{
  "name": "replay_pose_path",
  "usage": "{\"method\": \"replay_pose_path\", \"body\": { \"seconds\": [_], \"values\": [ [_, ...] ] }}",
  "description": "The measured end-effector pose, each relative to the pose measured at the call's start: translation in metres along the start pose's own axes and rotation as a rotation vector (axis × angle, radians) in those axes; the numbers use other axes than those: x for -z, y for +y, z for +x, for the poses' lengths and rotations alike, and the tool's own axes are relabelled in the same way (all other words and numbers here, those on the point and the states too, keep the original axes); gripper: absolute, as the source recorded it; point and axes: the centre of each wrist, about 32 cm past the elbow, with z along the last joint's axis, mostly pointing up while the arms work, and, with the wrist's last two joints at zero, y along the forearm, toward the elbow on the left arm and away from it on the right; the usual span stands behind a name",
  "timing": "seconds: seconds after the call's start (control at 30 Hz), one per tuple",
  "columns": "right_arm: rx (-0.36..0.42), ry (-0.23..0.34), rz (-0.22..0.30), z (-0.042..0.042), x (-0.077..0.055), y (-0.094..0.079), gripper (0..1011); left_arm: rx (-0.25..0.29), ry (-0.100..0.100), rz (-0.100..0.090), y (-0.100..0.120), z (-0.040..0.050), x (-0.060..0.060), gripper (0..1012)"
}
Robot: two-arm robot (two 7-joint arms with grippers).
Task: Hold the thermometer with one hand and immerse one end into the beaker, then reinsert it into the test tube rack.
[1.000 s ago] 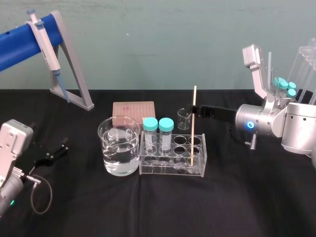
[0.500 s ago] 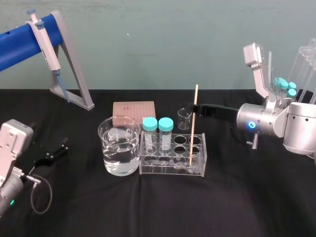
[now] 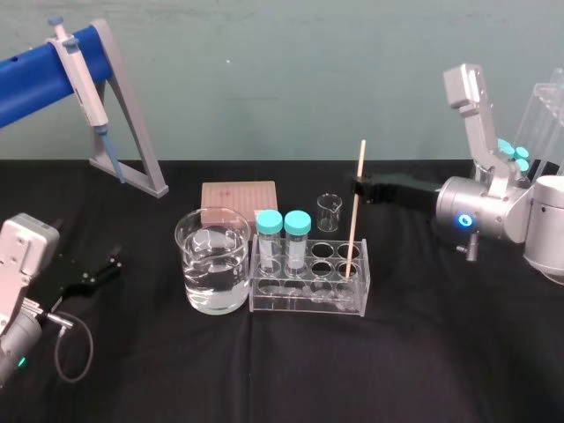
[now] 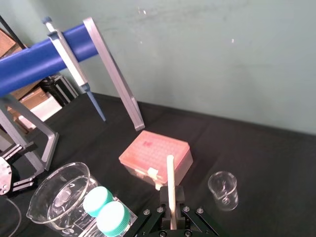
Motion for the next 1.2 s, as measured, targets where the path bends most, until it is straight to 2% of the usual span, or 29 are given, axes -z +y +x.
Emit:
{"method": "replay_pose_path", "body": {
  "seconds": [0.23, 0.37, 0.6, 0.63, 0.67, 0.73, 0.87, 0.9, 1.0, 1.03, 1.13, 1.17, 1.2],
  "values": [
    [-0.006, -0.117, 0.083, -0.0117, -0.014, -0.017, 55, 0.0, 0.0, 0.0, 0.0, 0.0, 0.0, 1004],
    [-0.026, -0.185, 0.15, -0.0224, -0.026, -0.03, 55, 0.0, 0.0, 0.0, 0.0, 0.0, 0.0, 1004],
    [-0.073, -0.246, 0.24, -0.0396, -0.044, -0.049, 55, 0.0, 0.0, 0.0, 0.0, 0.0, 0.0, 1004],
    [-0.092, -0.257, 0.263, -0.0448, -0.048, -0.052, 55, 0.0, 0.0, 0.0, 0.0, 0.0, 0.0, 1004],
    [-0.092, -0.257, 0.263, -0.0448, -0.048, -0.052, 55, 0.0, 0.0, 0.0, 0.0, 0.0, 0.0, 1004],
    [-0.126, -0.272, 0.296, -0.0529, -0.053, -0.054, 55, 0.0, 0.0, 0.0, 0.0, 0.0, 0.0, 1004],
    [-0.193, -0.292, 0.343, -0.0668, -0.059, -0.051, 55, 0.0, 0.0, 0.0, 0.0, 0.0, 0.0, 1004],
    [-0.222, -0.3, 0.356, -0.0728, -0.061, -0.047, 55, 0.0, 0.0, 0.0, 0.0, 0.0, 0.0, 1004],
    [-0.257, -0.308, 0.37, -0.0804, -0.063, -0.039, 55, 0.0, 0.0, 0.0, 0.0, 0.0, 0.0, 1004],
    [-0.277, -0.313, 0.376, -0.0853, -0.063, -0.033, 55, 0.0, 0.0, 0.0, 0.0, 0.0, 0.0, 1004],
    [-0.315, -0.316, 0.382, -0.0931, -0.063, -0.017, 55, 0.0, 0.0, 0.0, 0.0, 0.0, 0.0, 1004],
    [-0.329, -0.312, 0.377, -0.0951, -0.063, -0.009, 55, 0.0, 0.0, 0.0, 0.0, 0.0, 0.0, 1004],
    [-0.329, -0.312, 0.377, -0.0951, -0.063, -0.009, 55, 0.0, 0.0, 0.0, 0.0, 0.0, 0.0, 1004]
  ]
}}
